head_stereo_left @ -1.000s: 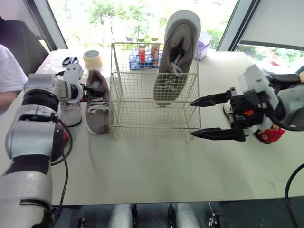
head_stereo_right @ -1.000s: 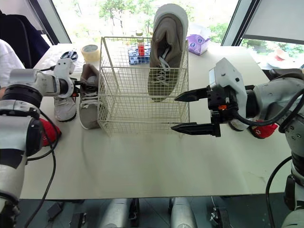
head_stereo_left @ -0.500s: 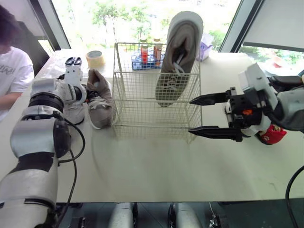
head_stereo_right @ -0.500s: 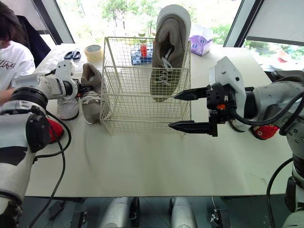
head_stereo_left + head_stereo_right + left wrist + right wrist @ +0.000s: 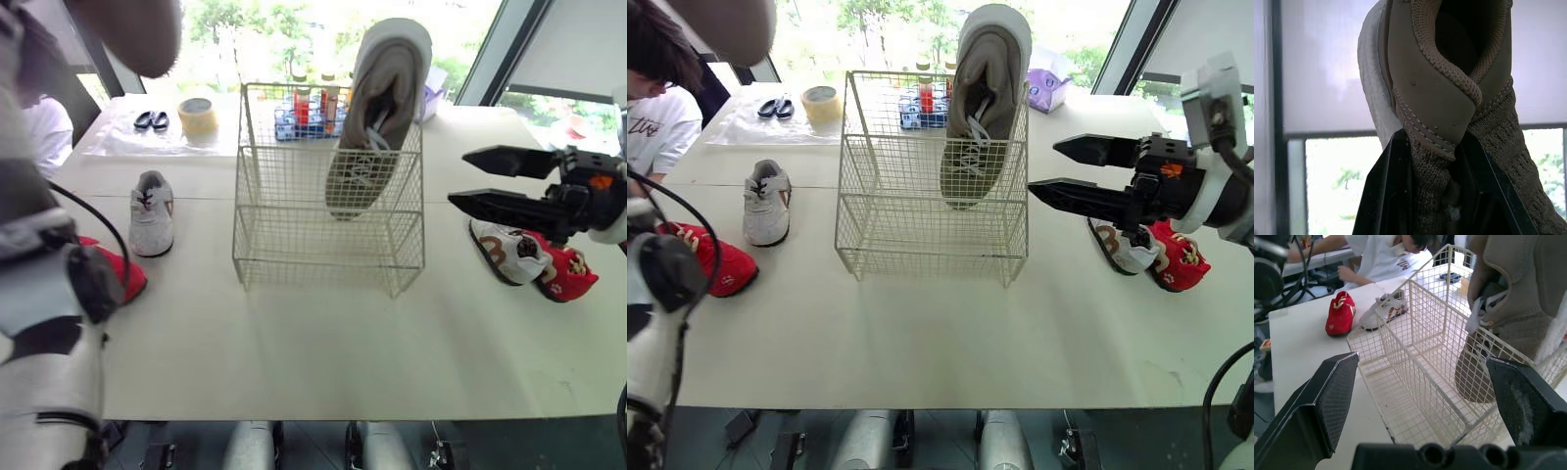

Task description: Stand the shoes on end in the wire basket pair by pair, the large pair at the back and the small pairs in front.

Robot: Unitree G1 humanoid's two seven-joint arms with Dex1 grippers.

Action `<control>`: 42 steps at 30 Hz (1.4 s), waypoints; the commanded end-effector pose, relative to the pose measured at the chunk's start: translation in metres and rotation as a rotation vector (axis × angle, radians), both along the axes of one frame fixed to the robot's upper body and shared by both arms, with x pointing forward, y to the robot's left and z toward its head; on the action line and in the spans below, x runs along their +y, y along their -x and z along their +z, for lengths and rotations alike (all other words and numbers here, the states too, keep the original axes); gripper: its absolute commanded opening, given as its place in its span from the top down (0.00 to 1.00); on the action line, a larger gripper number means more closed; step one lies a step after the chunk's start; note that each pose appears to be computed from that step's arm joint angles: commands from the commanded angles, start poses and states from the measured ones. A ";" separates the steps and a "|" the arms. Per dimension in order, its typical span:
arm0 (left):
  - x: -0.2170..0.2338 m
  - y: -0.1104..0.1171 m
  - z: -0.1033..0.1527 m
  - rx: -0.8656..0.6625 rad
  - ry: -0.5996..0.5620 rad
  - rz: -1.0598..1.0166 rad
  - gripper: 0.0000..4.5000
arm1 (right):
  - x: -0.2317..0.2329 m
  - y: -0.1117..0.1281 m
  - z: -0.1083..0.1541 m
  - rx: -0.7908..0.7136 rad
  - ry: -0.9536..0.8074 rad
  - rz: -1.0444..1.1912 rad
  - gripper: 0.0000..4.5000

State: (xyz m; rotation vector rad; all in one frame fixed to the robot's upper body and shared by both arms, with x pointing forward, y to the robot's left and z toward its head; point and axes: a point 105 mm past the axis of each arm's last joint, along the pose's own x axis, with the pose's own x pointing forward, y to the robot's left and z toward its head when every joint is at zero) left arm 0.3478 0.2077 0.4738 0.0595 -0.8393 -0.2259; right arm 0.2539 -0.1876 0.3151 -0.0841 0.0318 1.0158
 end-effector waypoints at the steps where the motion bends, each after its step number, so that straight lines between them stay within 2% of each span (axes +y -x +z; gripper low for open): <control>1: -0.051 0.019 0.006 -0.158 -0.086 -0.048 0.88 | -0.011 -0.001 0.012 -0.037 -0.010 -0.029 0.00; 5: -0.069 0.006 -0.008 -0.180 -0.084 -0.043 0.88 | -0.015 -0.001 0.011 -0.025 -0.017 -0.037 0.00; 8: -0.076 -0.003 -0.015 -0.188 -0.040 -0.046 0.88 | -0.016 0.003 0.010 -0.021 -0.022 -0.043 0.00; 12: -0.089 -0.014 -0.025 -0.212 -0.064 -0.004 0.88 | -0.016 0.009 0.007 -0.015 -0.039 -0.057 0.00; 14: -0.095 -0.021 -0.032 -0.206 -0.075 -0.009 0.88 | -0.016 0.011 0.005 -0.013 -0.048 -0.065 0.00; 17: -0.095 -0.033 -0.043 -0.180 -0.032 -0.011 0.88 | -0.015 0.013 0.004 -0.014 -0.058 -0.072 0.00; 20: -0.103 -0.040 -0.053 -0.160 -0.053 -0.030 0.88 | -0.015 0.014 0.003 -0.013 -0.060 -0.083 0.00; 27: -0.115 -0.039 -0.101 -0.073 -0.125 -0.071 0.88 | -0.012 0.011 -0.001 -0.012 -0.086 -0.081 0.00; 35: -0.107 -0.037 -0.138 0.053 -0.135 -0.064 0.88 | -0.007 0.000 -0.003 -0.013 -0.115 -0.058 0.00; 37: -0.104 -0.036 -0.142 0.073 -0.132 -0.060 0.65 | -0.006 -0.002 -0.004 -0.011 -0.118 -0.049 0.00; 39: -0.099 -0.035 -0.142 0.087 -0.115 -0.060 0.46 | -0.005 -0.003 -0.005 -0.009 -0.120 -0.039 0.00; 41: -0.089 -0.028 -0.135 0.090 -0.100 -0.039 0.24 | -0.003 -0.005 -0.006 -0.007 -0.124 -0.029 0.00; 42: -0.085 -0.024 -0.132 0.094 -0.097 -0.037 0.24 | -0.002 -0.006 -0.006 -0.006 -0.126 -0.024 0.00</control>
